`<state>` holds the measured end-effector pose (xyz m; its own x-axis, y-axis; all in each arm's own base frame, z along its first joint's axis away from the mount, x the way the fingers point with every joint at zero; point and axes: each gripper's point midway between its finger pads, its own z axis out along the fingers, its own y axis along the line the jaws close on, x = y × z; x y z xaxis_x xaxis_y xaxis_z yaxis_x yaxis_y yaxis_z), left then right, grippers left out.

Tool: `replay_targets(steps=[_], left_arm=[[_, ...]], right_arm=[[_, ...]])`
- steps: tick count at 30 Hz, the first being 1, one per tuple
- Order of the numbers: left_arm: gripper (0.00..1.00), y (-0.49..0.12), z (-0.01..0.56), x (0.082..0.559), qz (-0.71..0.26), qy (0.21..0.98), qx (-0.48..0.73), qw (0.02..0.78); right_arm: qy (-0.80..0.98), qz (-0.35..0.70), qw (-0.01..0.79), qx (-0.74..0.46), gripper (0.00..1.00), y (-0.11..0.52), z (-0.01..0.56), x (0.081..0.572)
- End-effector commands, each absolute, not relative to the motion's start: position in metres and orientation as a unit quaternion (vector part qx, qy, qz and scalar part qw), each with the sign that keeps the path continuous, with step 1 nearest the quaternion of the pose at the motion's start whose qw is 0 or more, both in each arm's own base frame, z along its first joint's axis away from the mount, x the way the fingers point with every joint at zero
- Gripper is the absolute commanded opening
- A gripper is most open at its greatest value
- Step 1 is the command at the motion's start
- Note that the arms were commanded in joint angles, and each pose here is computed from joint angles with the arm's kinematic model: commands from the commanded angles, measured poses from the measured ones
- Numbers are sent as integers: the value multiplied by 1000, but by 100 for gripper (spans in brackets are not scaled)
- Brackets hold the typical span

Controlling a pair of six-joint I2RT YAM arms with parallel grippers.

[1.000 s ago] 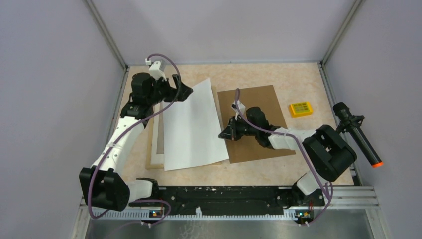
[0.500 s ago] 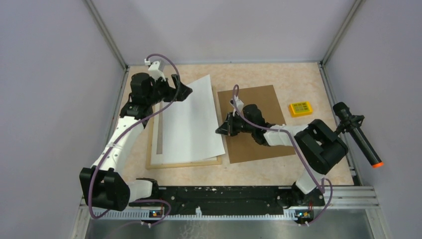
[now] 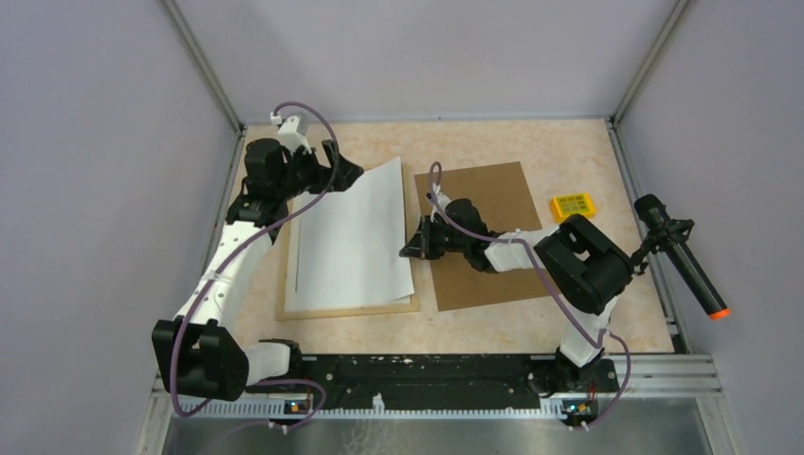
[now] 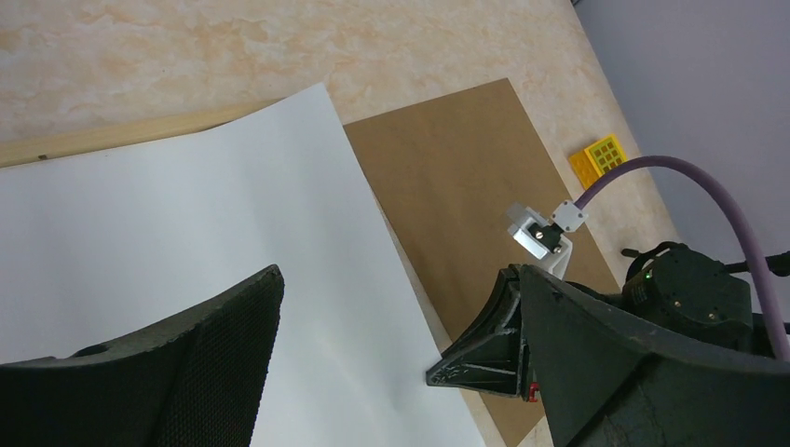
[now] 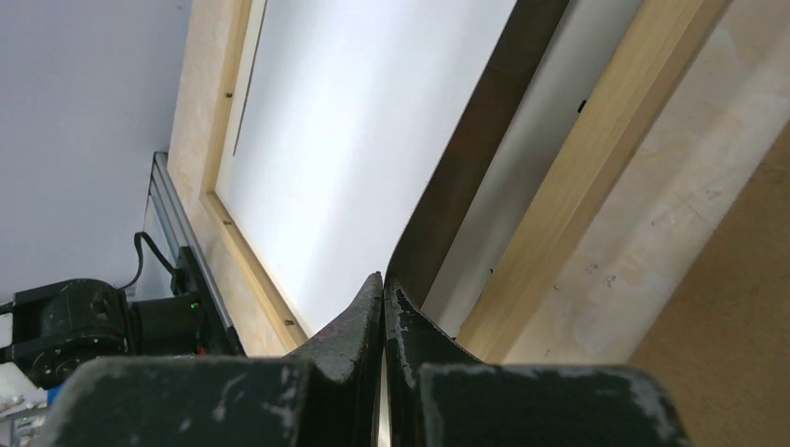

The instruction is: Put the photo into the frame

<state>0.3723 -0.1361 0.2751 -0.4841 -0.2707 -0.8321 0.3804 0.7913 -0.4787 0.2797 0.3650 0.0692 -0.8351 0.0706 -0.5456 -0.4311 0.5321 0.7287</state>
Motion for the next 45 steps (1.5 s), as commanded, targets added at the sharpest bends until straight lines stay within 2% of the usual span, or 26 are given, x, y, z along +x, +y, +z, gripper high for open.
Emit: replay_targets(steps=[1, 12, 18, 22, 26, 30, 35, 38, 44, 45], left_arm=[[99, -137, 287, 375, -331, 782, 41, 527], [99, -138, 288, 374, -338, 781, 40, 525], [99, -138, 286, 375, -340, 782, 38, 521], [99, -138, 285, 375, -340, 783, 37, 520], [99, -137, 282, 376, -339, 785, 36, 518], [99, -138, 282, 376, -341, 785, 35, 517], [99, -136, 282, 377, -340, 785, 34, 517], [99, -136, 280, 378, -340, 786, 33, 516], [99, -136, 280, 377, -341, 786, 32, 515], [99, -136, 281, 377, -341, 785, 32, 516]], right_arm=[[819, 485, 291, -101, 0, 389, 86, 292], [826, 477, 282, -99, 0, 393, 85, 287], [828, 504, 244, -40, 1, 392, 97, 284], [829, 511, 228, -27, 15, 396, 90, 284], [831, 508, 227, -6, 34, 397, 84, 288], [835, 501, 229, 5, 38, 401, 80, 293], [822, 523, 224, 38, 35, 414, 83, 295], [799, 556, 218, 65, 21, 419, 96, 297], [780, 587, 206, 68, 0, 417, 115, 294], [774, 596, 203, 68, 0, 416, 118, 292]])
